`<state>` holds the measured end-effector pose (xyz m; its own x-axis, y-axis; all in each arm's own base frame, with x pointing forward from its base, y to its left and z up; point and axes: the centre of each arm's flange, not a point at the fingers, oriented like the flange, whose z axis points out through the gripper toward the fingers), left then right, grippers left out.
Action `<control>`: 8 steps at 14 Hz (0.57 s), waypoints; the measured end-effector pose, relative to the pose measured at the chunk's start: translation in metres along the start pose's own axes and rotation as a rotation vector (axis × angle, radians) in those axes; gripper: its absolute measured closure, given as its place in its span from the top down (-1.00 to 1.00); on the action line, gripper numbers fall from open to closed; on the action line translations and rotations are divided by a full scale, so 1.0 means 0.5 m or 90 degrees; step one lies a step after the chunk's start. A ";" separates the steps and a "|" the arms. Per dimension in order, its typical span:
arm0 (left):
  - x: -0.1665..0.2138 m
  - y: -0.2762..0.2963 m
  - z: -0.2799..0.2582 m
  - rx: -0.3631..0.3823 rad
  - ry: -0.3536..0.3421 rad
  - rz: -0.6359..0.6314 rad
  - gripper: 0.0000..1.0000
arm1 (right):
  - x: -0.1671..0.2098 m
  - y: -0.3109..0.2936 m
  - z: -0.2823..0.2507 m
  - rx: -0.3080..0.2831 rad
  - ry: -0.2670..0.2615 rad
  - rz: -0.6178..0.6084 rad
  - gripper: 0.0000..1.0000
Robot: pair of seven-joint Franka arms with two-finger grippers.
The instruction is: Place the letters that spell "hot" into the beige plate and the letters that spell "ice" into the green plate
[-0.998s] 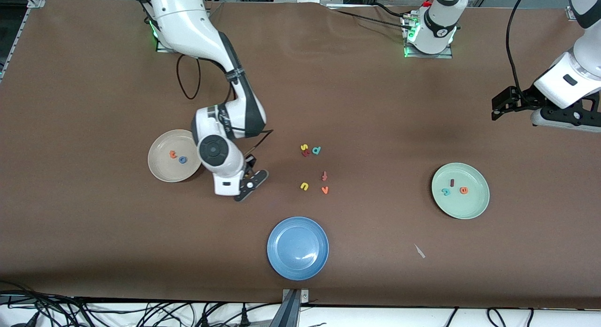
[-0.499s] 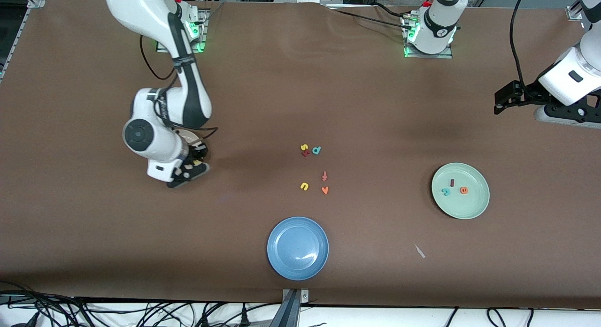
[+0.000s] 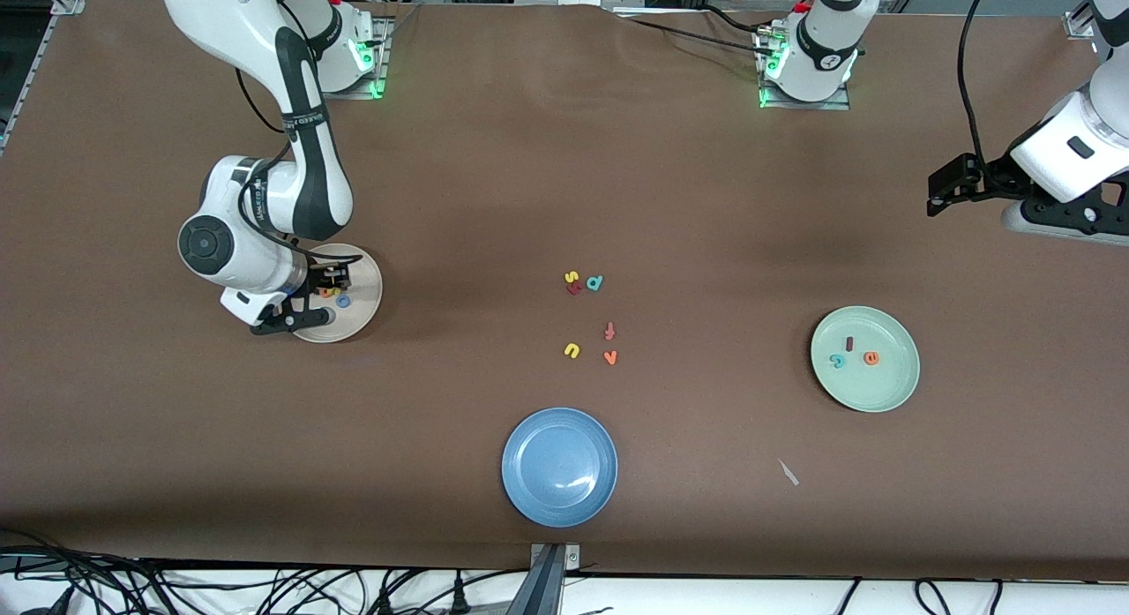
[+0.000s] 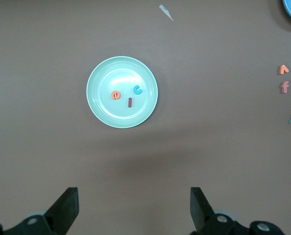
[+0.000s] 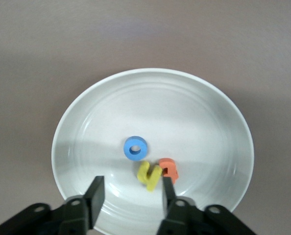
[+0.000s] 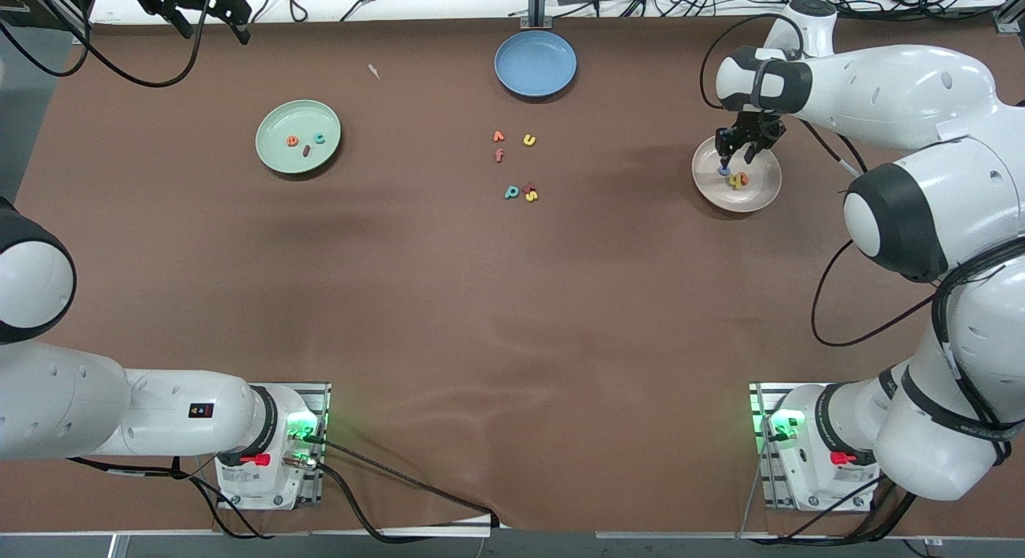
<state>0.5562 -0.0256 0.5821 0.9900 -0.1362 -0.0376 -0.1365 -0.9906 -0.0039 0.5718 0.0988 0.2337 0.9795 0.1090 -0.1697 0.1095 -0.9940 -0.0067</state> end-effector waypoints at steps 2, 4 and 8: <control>0.000 0.006 -0.001 0.000 0.000 0.003 1.00 | 0.010 -0.018 -0.017 0.003 0.006 0.090 0.66; 0.000 0.006 -0.002 0.000 0.000 0.003 1.00 | 0.030 -0.053 -0.055 0.011 -0.001 0.173 1.00; 0.000 0.004 -0.002 0.000 -0.001 0.002 1.00 | 0.060 -0.082 -0.114 0.017 -0.006 0.236 1.00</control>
<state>0.5559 -0.0278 0.5830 0.9894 -0.1399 -0.0385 -0.1401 -0.9901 -0.0039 0.6062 0.1437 0.2850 0.9503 -0.2580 -0.1745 -0.2565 -0.9660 0.0314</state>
